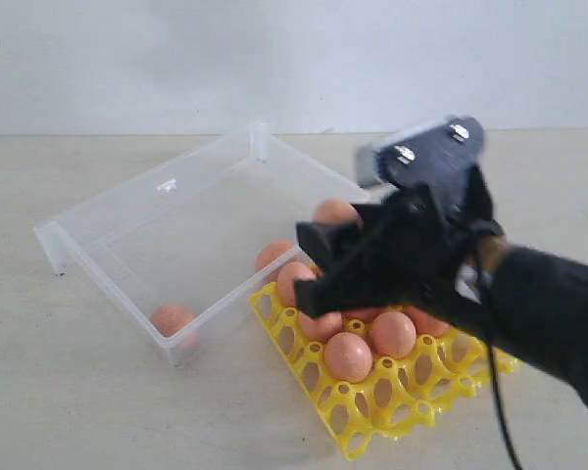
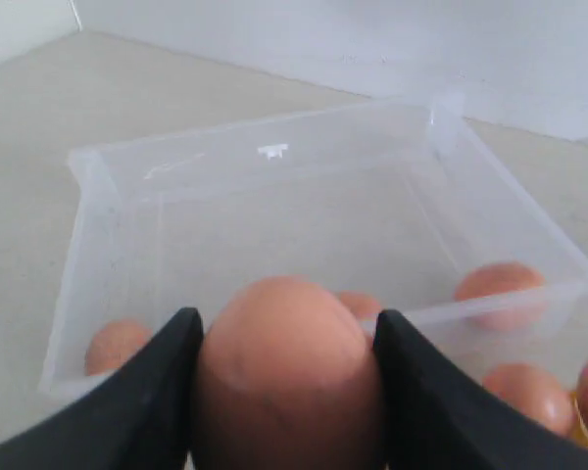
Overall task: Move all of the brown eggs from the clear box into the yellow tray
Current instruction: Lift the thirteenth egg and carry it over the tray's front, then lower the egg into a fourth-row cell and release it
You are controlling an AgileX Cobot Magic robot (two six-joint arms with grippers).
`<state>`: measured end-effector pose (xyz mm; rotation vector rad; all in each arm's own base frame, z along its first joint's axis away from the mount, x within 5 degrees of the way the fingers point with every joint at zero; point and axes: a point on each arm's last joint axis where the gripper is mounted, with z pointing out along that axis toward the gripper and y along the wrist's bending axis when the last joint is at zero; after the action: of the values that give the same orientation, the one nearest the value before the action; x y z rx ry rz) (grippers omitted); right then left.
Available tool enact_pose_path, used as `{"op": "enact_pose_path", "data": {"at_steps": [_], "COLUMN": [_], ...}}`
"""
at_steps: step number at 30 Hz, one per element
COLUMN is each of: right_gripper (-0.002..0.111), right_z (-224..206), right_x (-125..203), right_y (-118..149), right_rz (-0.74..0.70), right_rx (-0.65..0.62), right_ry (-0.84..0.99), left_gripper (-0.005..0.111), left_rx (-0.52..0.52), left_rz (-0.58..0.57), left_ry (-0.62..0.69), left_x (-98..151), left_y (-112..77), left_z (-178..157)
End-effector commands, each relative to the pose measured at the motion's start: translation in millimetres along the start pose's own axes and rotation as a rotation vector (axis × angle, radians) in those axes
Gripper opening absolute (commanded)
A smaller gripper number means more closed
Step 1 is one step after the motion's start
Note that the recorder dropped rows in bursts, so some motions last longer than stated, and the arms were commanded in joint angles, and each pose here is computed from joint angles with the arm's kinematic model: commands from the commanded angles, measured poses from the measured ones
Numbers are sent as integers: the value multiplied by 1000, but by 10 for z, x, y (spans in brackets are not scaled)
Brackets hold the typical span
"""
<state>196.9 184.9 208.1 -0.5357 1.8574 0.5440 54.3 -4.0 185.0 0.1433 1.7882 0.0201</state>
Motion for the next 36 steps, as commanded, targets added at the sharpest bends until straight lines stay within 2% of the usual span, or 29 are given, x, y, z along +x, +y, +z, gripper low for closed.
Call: {"op": "enact_pose_path", "data": {"at_steps": [1, 2, 4, 6, 10, 12, 14, 15, 25, 31, 36], "right_gripper": [0, 0, 0, 0, 0, 0, 0, 0, 0, 0, 0], "right_z": [-589, -675, -684, -630, -422, -315, -245, -222, -173, -135, -138], "right_x": [350, 429, 487, 525, 636, 685, 732, 781, 933, 906, 1002], "right_y": [140, 223, 255, 209, -138, -271, -290, -295, -348, -424, -484], "right_rz": [-3, 1, -27, -32, 34, 100, 142, 152, 117, 69, 32], "right_rx": [-279, -387, -428, -393, -287, -348, -479, -493, -445, -358, -292], "right_ry": [-14, 44, 89, 103, 120, 129, 146, 162, 247, 201, 302], "left_gripper": [-4, -4, -4, -4, -4, -4, -4, -4, -4, -4, -4], "left_rx": [-5, -5, -5, -5, -5, -5, -5, -5, -5, -5, -5], "left_rz": [1, 1, 1, 1, 1, 1, 1, 1, 1, 1, 1], "left_ry": [-11, -11, -11, -11, -11, -11, -11, -11, -11, -11, -11], "left_x": [-11, -11, -11, -11, -11, -11, -11, -11, -11, -11, -11], "left_y": [4, 4, 4, 4, 4, 4, 4, 4, 4, 4, 4], "left_z": [-2, -2, -2, -2, -2, -2, -2, -2, -2, -2, -2]}}
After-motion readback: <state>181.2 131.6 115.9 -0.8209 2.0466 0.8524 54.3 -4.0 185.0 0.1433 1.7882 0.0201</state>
